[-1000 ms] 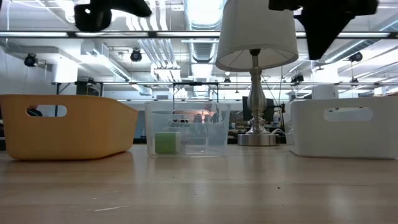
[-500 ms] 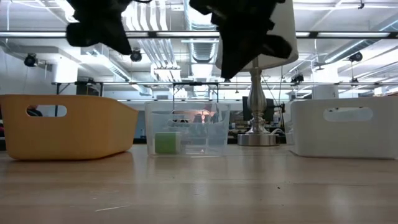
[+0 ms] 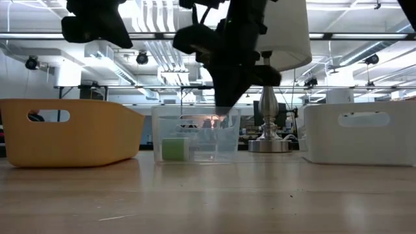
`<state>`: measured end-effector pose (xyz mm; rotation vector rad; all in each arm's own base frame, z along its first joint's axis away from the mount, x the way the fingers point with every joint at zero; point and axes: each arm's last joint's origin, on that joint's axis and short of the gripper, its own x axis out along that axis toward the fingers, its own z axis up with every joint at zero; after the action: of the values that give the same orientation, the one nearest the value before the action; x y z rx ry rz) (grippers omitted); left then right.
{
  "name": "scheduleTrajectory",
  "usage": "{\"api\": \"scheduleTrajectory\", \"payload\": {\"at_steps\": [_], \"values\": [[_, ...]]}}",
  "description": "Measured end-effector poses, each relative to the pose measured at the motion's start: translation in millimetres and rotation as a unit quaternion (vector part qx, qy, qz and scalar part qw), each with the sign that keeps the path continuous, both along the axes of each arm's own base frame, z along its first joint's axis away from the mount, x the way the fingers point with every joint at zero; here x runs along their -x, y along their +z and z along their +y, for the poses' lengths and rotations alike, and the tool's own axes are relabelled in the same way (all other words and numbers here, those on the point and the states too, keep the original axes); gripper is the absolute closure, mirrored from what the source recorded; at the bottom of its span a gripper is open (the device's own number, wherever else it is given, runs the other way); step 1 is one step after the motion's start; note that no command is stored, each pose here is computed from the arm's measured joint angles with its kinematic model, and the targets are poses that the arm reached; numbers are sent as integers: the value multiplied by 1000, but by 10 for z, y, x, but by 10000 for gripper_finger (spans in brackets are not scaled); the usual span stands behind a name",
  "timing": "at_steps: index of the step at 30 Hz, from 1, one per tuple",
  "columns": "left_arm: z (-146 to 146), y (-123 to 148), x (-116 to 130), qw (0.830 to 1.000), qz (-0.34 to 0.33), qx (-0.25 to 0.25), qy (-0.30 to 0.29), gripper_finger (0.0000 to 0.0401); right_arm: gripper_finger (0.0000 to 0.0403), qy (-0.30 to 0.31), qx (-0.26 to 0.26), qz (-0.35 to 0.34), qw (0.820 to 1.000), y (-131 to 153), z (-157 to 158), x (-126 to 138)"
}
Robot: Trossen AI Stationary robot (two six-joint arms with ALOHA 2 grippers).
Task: Pick and place items into bin
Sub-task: Adjust the bins
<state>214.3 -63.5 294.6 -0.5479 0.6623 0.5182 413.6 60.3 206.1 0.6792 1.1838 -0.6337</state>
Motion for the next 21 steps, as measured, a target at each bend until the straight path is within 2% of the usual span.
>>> {"api": "scheduleTrajectory", "payload": {"at_steps": [6, 21], "values": [[-14, 3, 0, 1000, 1, -9, -13, 401, 394, -17, 2, 66, 998, 11, 84, 76], [-36, 5, 4, 999, 8, -31, -41, 401, 394, -82, -40, 57, 994, 197, 775, 246]]}}
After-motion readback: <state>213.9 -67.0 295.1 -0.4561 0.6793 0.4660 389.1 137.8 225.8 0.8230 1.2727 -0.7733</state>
